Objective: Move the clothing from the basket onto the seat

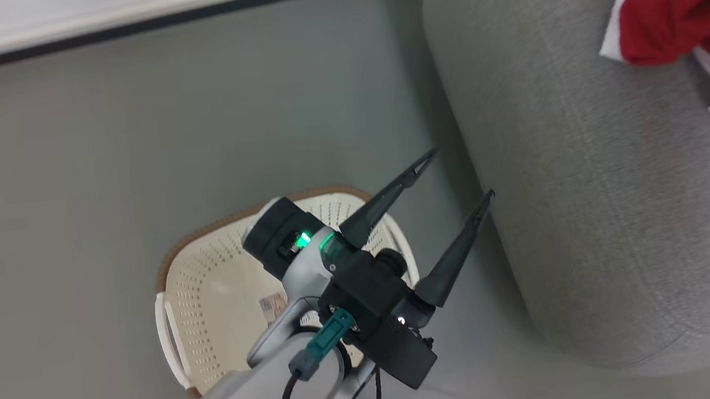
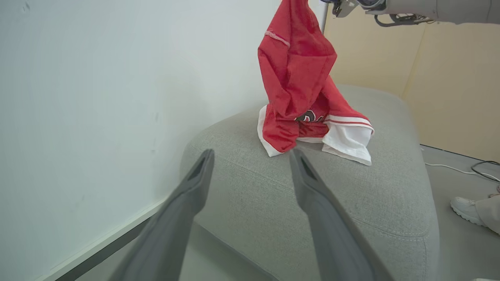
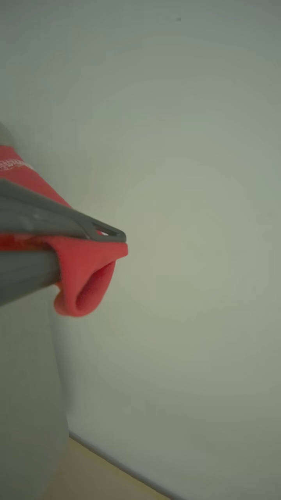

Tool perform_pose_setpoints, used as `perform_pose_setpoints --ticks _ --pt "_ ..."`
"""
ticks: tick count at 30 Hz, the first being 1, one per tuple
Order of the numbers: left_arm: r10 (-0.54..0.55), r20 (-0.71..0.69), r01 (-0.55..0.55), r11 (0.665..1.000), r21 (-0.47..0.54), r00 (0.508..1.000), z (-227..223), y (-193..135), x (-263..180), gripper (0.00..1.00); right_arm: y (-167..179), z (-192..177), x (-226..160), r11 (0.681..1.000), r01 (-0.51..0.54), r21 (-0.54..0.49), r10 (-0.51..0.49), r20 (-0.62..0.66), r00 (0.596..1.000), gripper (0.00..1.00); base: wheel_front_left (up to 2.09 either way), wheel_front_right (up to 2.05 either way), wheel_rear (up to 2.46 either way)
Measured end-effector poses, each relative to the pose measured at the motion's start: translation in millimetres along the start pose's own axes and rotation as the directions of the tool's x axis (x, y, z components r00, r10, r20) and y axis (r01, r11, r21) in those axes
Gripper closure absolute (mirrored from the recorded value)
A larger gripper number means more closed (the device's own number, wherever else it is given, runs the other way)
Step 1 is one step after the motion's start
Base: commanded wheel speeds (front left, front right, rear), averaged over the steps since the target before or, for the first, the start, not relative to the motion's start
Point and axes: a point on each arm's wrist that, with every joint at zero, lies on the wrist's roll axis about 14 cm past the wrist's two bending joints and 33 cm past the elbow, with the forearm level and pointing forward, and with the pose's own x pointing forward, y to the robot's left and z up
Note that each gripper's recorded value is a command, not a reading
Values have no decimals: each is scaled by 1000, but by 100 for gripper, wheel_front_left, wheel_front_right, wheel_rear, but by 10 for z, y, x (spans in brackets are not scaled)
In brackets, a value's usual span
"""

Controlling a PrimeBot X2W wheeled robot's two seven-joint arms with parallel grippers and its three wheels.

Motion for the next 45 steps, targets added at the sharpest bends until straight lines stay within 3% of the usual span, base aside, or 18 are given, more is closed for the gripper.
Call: perform_pose_setpoints --ticks 6,11,16,17,18,19,26,32,45 --pt "26 -48 -26 1000 9 998 -306 298 1 0 604 -1031 79 996 -69 54 78 -182 980 100 0 0 0" --pt "21 -76 -22 1000 -8 997 -476 348 30 0 568 -1617 -128 998 -41 45 52 -306 951 100 0 0 0" --pt "-1 -96 1 1000 -9 995 -586 324 56 0 465 -1795 -304 999 -11 44 26 -350 936 99 0 0 0" --pt "-7 -97 6 1000 -10 995 -595 311 66 0 422 -1812 -336 999 -4 38 17 -358 933 70 0 0 0" --pt "-13 -97 12 1000 -11 995 -600 294 78 0 388 -1823 -369 999 -2 35 14 -363 932 53 0 0 0" --pt "-24 -98 23 1000 -13 995 -606 271 89 0 365 -1844 -408 1000 1 31 11 -372 928 2 0 0 0" --pt "-55 -101 55 998 -1 993 -586 164 144 0 249 -1879 -669 1000 9 23 1 -404 915 0 0 0 0" --pt "-71 -113 71 997 -2 991 -570 35 121 0 261 -1855 -935 999 -45 0 41 -422 905 0 0 0 0" --pt "-39 -45 37 998 -51 998 -156 -247 127 0 104 -1274 -1210 998 -65 -24 53 -324 945 0 0 0 0"
